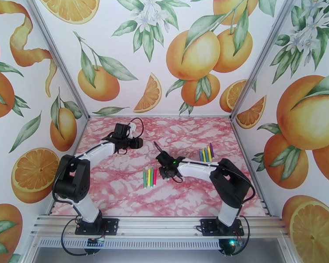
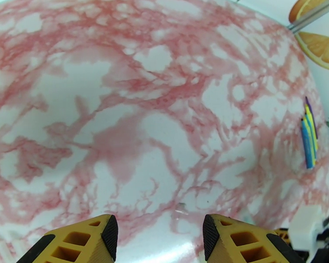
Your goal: Open the pen caps
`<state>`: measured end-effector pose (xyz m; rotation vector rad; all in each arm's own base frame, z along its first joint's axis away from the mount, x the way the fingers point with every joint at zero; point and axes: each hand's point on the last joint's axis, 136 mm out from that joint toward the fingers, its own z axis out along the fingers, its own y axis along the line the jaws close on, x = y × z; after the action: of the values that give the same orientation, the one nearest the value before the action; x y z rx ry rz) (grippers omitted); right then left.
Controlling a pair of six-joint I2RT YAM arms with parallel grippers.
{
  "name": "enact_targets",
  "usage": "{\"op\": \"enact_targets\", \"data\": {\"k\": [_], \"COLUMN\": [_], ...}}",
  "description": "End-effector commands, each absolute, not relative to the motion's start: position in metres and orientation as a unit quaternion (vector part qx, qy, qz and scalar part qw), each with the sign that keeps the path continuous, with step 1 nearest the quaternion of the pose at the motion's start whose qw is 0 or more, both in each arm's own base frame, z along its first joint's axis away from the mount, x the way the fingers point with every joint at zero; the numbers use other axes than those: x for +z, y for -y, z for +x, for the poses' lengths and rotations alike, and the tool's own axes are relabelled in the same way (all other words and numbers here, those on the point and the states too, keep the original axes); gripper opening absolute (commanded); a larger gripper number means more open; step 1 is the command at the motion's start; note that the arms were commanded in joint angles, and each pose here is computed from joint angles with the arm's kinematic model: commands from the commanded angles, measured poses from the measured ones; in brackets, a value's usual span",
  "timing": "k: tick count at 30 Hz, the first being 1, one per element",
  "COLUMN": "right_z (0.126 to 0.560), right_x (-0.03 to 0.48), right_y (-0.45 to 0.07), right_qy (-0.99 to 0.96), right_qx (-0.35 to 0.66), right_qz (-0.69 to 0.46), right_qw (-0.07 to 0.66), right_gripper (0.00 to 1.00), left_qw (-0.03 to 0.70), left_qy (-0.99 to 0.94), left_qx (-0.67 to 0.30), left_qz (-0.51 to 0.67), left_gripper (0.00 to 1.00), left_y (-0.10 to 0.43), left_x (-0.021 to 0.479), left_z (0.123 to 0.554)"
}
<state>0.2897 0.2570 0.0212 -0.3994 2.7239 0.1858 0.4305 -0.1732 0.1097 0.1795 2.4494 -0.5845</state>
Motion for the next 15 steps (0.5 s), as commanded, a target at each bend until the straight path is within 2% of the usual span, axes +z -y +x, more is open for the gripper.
{"op": "enact_targets", "data": {"k": [1, 15], "right_z": [0.303, 0.338], "right_x": [0.047, 0.11], "right_y": [-0.259, -0.251], "right_qy": [-0.959, -0.925], "right_qx": [0.102, 0.147], "right_qz": [-0.133, -0.121], "right_qw": [0.228, 0.329], "right_gripper": [0.18, 0.18], "left_qw": [0.326, 0.326], "left_qy": [-0.909, -0.872], "left_qx": [-0.251, -0.355], "left_qz": [0.07, 0.081], "left_gripper": [0.56, 0.56], "left_y": [0.183, 0.213], "left_x": [0.131, 0.159], "left_z": [0.444, 0.438]}}
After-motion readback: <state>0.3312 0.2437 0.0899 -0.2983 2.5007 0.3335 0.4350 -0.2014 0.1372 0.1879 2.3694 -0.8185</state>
